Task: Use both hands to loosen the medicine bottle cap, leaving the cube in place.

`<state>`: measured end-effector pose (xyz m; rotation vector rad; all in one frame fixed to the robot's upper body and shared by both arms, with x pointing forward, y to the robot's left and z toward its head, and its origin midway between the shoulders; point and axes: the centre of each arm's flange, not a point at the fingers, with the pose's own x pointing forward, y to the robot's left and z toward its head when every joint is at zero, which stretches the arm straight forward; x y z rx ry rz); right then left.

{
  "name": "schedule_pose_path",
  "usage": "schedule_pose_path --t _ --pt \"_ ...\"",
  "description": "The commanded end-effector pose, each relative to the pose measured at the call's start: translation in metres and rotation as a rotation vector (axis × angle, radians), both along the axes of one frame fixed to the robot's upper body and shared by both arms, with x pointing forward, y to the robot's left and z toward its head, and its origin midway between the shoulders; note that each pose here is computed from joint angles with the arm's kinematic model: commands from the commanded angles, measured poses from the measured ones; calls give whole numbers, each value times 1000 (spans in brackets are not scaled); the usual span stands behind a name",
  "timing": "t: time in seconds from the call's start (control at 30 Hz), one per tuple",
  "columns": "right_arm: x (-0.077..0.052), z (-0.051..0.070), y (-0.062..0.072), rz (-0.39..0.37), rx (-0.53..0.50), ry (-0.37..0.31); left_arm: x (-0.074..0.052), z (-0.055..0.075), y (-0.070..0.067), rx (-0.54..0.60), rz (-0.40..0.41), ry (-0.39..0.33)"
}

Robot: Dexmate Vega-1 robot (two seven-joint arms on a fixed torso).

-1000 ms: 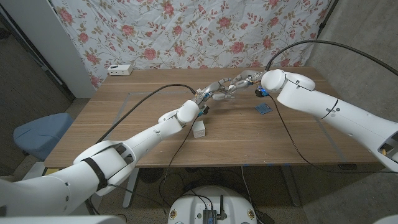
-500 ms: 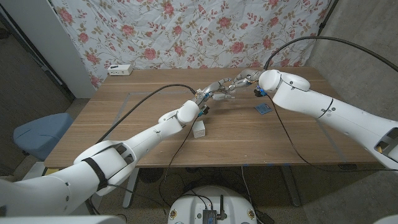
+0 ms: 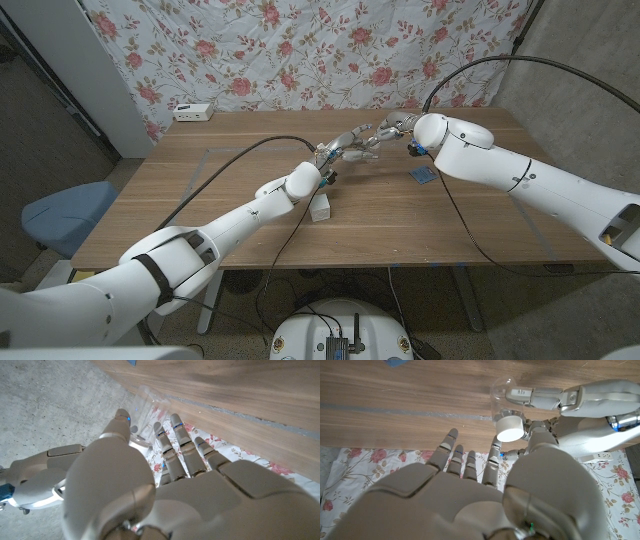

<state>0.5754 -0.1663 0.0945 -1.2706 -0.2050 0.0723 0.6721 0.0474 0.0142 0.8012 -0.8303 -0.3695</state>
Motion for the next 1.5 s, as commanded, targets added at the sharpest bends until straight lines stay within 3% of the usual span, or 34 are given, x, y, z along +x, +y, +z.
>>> schedule_pose_path --t 0.03,1.5 --pt "0 -1 3 -16 -18 -10 -2 0 0 -4 -2 -1" --pt "4 -2 4 -51 -35 -38 0 -1 1 -21 -31 30"
